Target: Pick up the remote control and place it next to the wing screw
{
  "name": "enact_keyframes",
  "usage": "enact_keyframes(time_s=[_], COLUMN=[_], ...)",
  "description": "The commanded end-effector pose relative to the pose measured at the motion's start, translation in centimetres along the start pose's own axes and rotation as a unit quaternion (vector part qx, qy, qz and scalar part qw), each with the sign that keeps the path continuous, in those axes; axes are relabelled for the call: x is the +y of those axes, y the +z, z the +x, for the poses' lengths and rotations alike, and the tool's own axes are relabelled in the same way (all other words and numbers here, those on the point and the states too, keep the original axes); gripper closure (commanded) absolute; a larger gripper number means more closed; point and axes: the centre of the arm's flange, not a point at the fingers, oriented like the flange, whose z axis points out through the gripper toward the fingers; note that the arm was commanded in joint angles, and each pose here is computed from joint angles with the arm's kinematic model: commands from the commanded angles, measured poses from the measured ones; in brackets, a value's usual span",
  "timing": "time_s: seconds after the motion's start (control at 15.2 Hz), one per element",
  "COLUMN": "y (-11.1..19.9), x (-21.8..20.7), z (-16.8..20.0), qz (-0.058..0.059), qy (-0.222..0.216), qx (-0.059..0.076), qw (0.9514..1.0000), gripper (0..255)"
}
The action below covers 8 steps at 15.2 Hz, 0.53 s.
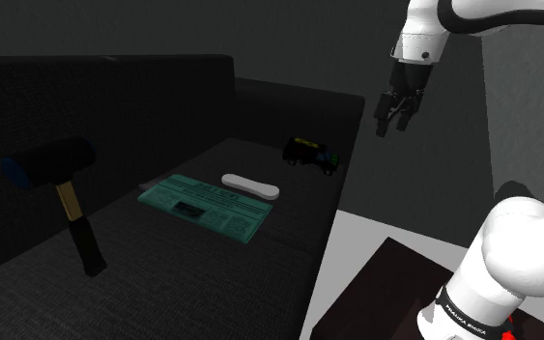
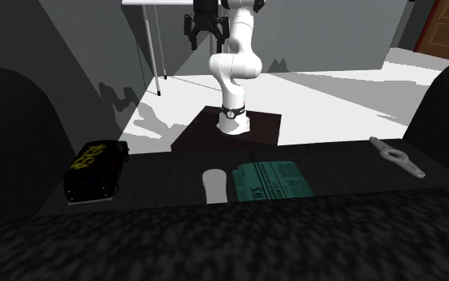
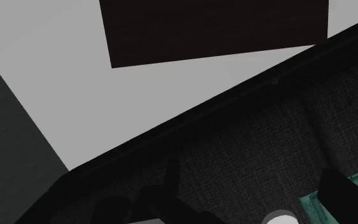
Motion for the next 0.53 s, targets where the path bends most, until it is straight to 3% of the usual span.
enact_keyframes(time_s=[0.0,0.46], y=[0.0,4.9], x=[0.0,-2.8], z=[0.0,7.3], qz=[0.0,0.001], qy=[0.0,-0.053], qx=[0.0,0.0], qw=[1.0,0.9986], gripper=[0,0])
